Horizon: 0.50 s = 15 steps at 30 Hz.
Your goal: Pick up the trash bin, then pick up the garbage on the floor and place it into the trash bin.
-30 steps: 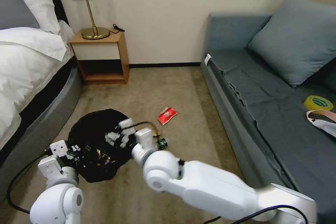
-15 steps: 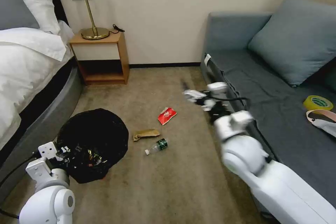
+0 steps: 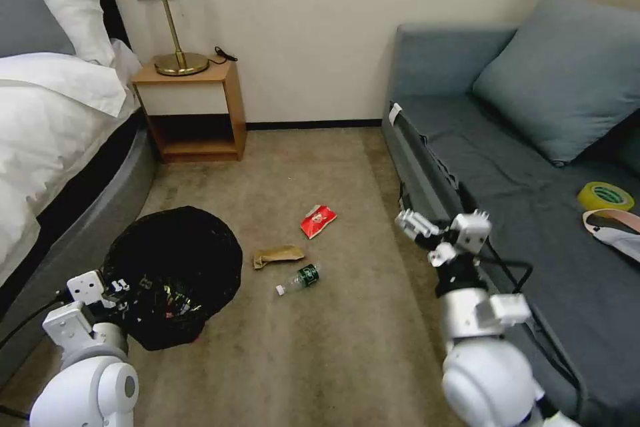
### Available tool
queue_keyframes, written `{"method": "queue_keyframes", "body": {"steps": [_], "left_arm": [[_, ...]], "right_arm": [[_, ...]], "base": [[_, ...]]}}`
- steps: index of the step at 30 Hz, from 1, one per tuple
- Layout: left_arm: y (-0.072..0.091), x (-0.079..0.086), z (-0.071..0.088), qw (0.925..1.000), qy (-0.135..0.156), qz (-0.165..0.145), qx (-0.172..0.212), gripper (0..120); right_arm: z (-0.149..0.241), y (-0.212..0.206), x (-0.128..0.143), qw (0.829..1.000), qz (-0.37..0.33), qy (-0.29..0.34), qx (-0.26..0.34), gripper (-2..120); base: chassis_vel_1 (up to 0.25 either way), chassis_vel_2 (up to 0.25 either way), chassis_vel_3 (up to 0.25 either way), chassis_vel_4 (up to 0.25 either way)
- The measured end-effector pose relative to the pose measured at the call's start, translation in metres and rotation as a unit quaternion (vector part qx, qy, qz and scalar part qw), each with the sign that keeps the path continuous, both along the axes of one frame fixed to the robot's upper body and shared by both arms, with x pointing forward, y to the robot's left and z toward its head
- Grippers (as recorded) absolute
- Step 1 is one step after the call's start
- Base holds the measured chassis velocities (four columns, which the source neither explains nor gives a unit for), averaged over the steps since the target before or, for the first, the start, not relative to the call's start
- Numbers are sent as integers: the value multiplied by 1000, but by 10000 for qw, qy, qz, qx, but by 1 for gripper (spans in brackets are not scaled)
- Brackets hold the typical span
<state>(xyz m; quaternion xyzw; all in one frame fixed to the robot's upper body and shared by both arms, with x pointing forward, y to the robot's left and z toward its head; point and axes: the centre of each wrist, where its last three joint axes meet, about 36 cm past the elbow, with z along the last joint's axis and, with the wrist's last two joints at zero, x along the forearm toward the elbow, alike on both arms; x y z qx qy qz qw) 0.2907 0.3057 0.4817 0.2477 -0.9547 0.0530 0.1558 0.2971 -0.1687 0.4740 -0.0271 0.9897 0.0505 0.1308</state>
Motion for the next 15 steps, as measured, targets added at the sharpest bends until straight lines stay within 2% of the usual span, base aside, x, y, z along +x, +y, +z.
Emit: {"method": "queue_keyframes", "body": {"steps": [15], "left_arm": [[0,0,0,10000,-23,4,-41,3]], "right_arm": [[-16,2,6,9997,188,-21,-125,100]], "base": [[0,0,0,0]]}}
